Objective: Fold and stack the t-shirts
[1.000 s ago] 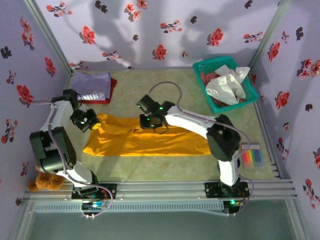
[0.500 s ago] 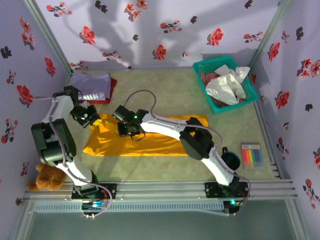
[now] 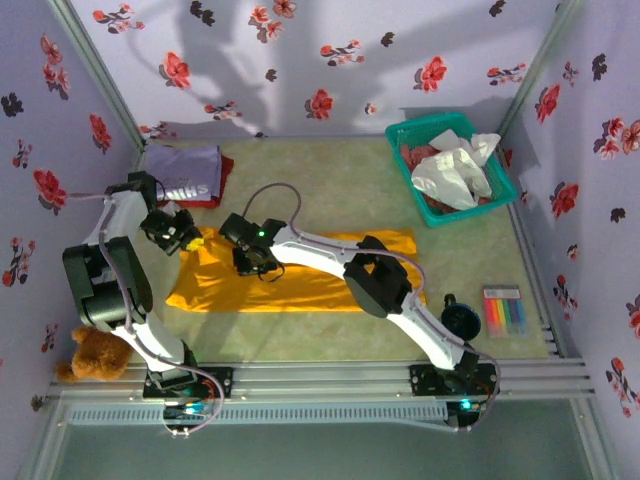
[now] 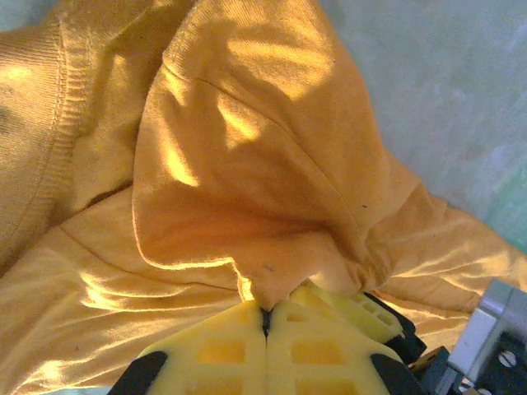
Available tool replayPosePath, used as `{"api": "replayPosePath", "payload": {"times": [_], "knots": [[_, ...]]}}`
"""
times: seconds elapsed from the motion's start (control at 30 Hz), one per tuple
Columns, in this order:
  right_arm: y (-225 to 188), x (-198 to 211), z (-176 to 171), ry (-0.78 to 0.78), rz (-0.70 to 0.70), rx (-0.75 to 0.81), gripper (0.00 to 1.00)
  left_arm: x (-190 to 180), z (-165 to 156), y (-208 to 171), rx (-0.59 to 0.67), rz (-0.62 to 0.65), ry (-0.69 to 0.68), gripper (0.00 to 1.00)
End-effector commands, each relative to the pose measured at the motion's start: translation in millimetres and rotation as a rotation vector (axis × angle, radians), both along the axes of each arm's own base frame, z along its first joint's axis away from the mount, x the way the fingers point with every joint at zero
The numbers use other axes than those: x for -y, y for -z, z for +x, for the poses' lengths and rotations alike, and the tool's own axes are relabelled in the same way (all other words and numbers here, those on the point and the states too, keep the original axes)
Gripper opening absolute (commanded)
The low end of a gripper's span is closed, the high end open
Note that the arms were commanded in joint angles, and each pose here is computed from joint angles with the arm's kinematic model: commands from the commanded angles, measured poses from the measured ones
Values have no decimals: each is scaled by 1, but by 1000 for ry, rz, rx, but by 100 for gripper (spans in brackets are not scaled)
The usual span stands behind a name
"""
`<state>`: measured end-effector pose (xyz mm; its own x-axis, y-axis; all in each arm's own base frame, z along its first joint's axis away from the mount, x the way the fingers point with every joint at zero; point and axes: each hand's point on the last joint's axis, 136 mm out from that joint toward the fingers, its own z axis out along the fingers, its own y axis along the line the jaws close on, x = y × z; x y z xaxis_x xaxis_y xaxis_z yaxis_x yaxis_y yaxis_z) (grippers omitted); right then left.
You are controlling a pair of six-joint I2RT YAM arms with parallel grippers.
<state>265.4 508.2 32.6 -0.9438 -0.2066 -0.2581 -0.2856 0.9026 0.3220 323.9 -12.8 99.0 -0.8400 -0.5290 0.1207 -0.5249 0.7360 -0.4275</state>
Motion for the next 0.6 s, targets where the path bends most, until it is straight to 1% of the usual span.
{"api": "replayPosePath", "payload": {"times": [0.0,0.1,0.27,0.47,0.57], "knots": [[0,-3,-8,-55,-25,-5,24,0,0,-1,13,-17,13,0],[-4,-7,-10,-76,-19,3,25,1,-1,0,11,-18,13,0],[-10,-9,-15,-97,-32,25,32,1,-2,-1,15,-16,14,0],[0,-6,-17,-89,-55,10,31,1,-5,3,8,-18,13,0],[5,-5,-17,-93,-69,6,27,2,-6,3,7,-18,13,0]]}}
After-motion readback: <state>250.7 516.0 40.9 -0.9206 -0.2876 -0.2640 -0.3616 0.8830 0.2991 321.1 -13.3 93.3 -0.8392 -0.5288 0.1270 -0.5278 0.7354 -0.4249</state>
